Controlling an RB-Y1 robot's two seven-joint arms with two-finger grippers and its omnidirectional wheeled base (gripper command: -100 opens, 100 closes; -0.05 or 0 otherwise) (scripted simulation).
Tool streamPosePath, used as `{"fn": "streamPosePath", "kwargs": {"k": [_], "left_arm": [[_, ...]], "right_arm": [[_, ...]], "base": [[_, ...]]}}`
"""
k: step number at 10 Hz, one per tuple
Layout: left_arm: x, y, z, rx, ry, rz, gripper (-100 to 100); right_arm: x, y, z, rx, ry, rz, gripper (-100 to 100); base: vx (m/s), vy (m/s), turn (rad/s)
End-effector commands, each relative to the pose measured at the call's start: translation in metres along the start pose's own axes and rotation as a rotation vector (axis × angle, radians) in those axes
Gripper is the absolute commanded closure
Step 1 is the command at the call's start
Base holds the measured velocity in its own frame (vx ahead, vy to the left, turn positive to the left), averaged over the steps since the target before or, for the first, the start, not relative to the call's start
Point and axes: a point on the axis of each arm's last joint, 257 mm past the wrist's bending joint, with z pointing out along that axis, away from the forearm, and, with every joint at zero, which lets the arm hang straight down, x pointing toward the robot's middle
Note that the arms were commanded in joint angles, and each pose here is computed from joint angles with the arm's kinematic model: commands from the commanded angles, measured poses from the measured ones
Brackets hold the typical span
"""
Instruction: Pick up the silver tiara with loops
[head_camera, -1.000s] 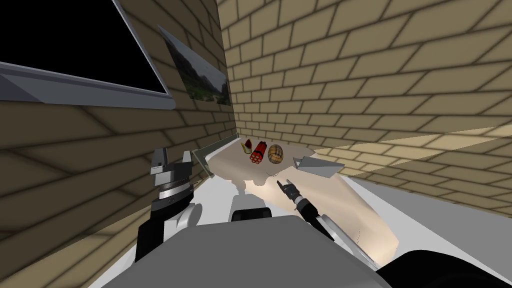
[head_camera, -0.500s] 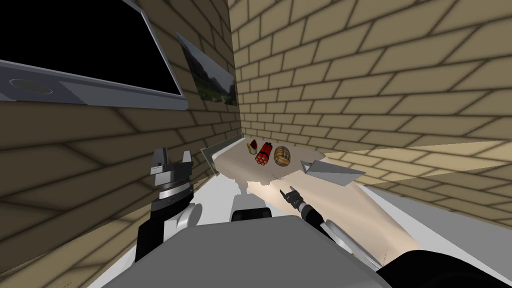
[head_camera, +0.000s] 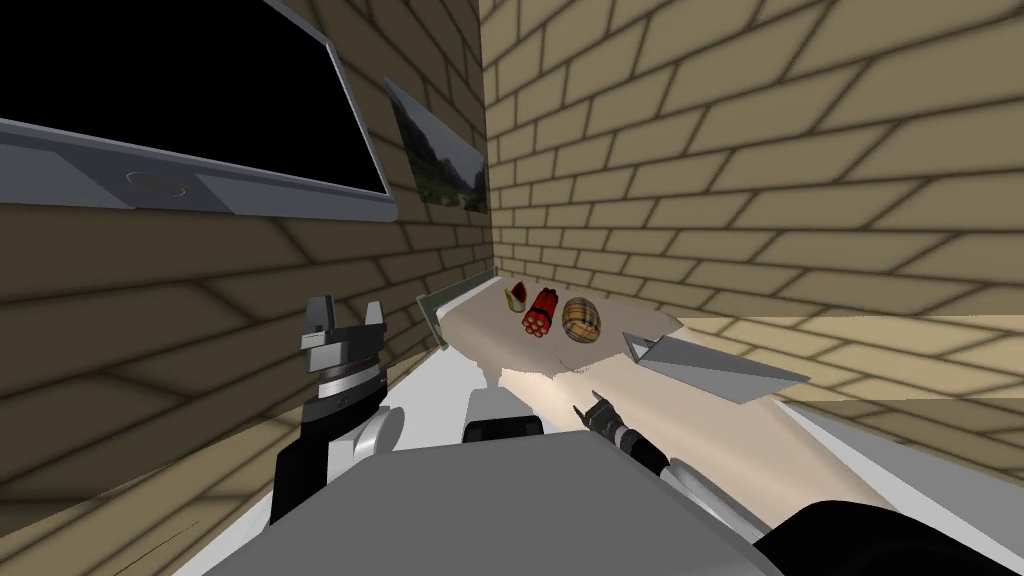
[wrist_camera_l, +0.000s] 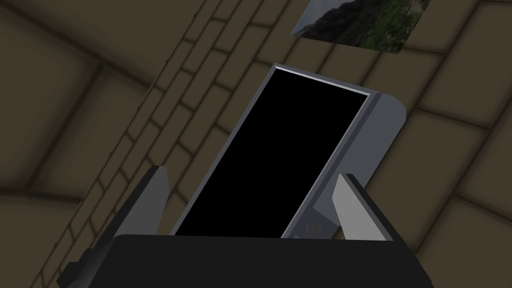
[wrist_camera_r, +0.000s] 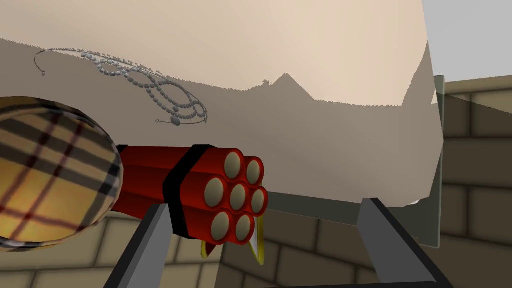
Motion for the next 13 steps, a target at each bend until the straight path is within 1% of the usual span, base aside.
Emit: {"fn": "streamPosePath", "kwargs": {"k": [1,3,6,9,12,13], "left_arm": [[0.0,0.0,0.0,0.0,0.0,0.0,0],[0.0,0.0,0.0,0.0,0.0,0.0,0],[0.0,0.0,0.0,0.0,0.0,0.0,0],[0.0,0.0,0.0,0.0,0.0,0.0,0],[0.0,0.0,0.0,0.0,0.0,0.0,0],[0.0,0.0,0.0,0.0,0.0,0.0,0]], "right_arm": [[0.011,0.002,-0.004,-0.002,0.037,-0.047,-100],[0.05,-0.004,-0.017,-0.011,0.138,-0.159,-100],[0.1,-0.015,-0.04,-0.029,0.268,-0.303,-100],[0.138,-0.029,-0.063,-0.05,0.374,-0.42,-100],[0.167,-0.041,-0.084,-0.072,0.458,-0.509,-100],[0.182,-0.047,-0.097,-0.087,0.502,-0.553,-100]], "base": [[0.098,0.054,0.054],[0.117,0.037,0.147],[0.166,0.053,0.148],[0.19,0.015,0.101],[0.145,0.007,0.069],[0.182,0.004,0.107]]}}
